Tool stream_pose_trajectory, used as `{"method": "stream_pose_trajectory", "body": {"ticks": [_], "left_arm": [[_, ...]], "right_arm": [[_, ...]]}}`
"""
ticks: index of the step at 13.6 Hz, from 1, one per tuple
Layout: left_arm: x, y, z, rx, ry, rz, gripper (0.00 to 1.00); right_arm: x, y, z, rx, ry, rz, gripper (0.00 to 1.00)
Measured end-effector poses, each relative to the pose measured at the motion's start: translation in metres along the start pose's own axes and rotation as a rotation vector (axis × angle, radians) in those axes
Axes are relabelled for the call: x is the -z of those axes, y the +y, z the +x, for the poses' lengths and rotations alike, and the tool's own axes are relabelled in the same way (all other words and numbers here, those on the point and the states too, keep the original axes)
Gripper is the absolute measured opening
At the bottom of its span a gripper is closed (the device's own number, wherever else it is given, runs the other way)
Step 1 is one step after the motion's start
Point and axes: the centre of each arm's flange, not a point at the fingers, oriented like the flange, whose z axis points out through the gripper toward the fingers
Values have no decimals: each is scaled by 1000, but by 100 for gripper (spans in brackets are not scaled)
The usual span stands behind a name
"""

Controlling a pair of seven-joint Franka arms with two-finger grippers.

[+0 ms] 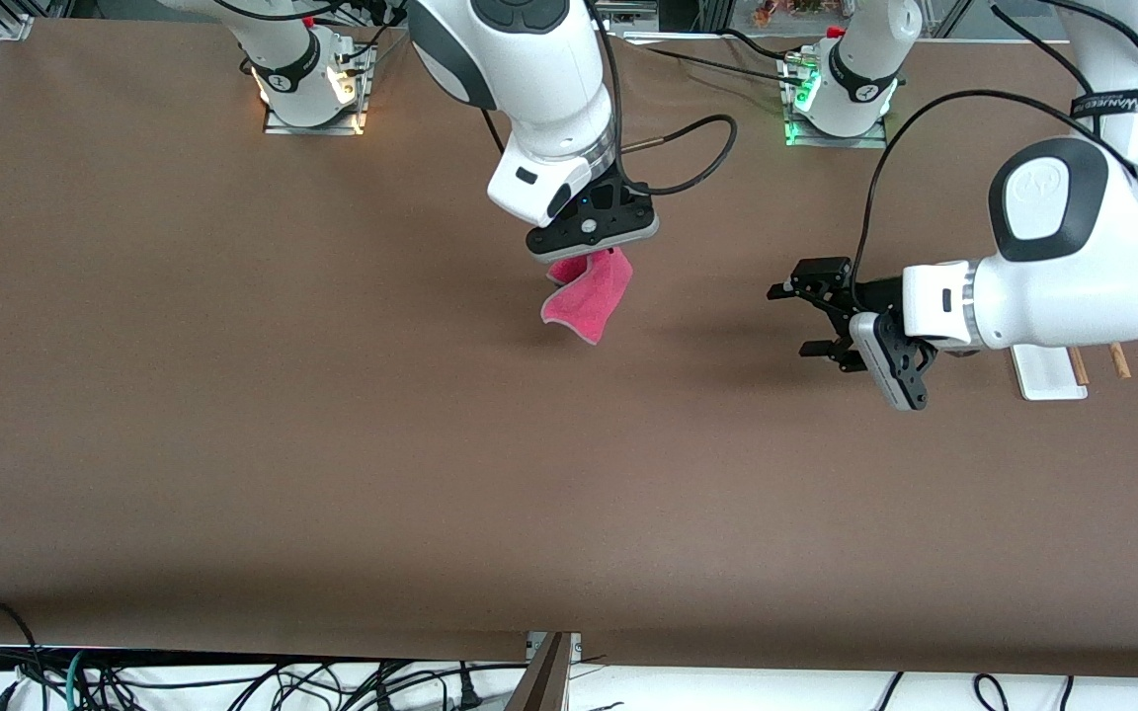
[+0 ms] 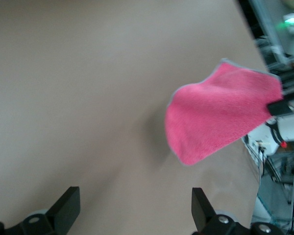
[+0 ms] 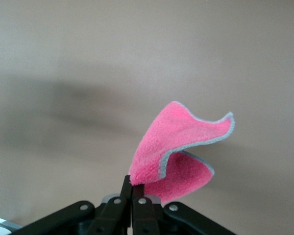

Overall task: Pass towel and hang on rack
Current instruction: 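Raise the towel with the right gripper while the left gripper approaches it, then close the left gripper on the hanging towel below the right gripper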

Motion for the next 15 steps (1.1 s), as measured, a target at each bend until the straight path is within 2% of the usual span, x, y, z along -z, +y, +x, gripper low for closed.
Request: {"method": "stream_pose_trajectory", "body": {"ticks": [2, 4, 7, 10, 15], "left_arm": [[-14, -20, -13, -152, 66, -74, 100], [-41, -38, -31, -287, 153, -103, 100], [-90, -53, -60, -416, 294, -142, 100], [-132, -55, -77, -489, 414, -148, 100], [-202, -25, -79, -515, 536, -162, 100]], "right_arm": [[1, 0, 1, -2, 8, 5, 2], [1, 0, 2, -2, 10, 6, 2], [1, 0, 2, -3, 12, 7, 2], [2, 0, 2, -3, 16, 10, 2], [6, 0, 5, -5, 29, 16, 2]]}}
